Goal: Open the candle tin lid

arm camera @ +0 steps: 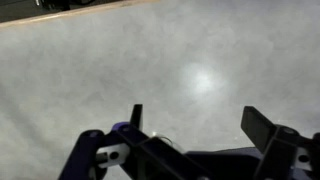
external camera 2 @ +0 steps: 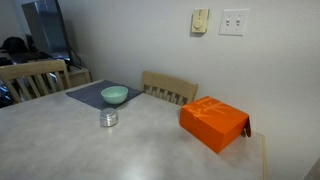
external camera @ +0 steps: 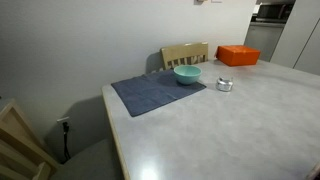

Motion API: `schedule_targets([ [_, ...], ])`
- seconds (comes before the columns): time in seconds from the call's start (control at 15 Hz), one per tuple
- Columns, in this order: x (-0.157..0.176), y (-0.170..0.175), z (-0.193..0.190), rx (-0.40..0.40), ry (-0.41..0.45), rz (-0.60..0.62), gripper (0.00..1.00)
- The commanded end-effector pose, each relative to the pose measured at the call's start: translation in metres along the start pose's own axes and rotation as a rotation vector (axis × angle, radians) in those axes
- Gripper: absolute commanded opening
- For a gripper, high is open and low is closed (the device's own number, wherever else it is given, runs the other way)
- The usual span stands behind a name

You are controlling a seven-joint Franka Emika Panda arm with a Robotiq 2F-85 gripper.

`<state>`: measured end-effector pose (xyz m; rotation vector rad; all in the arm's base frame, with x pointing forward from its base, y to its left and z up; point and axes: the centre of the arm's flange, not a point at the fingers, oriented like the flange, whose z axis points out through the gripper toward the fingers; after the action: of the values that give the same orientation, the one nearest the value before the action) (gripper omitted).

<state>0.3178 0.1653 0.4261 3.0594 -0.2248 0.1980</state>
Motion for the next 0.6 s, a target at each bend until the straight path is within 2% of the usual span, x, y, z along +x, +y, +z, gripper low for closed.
schedule_targets([
  [0.0,0.0,0.0,0.0,0.0,0.0,0.0,1.0],
  [0.13,0.016,0.004,0.005,0.016,-0.02,0.007,1.0],
  [0.53,0.065,0.028,0.011,0.093,0.015,0.067,1.0],
])
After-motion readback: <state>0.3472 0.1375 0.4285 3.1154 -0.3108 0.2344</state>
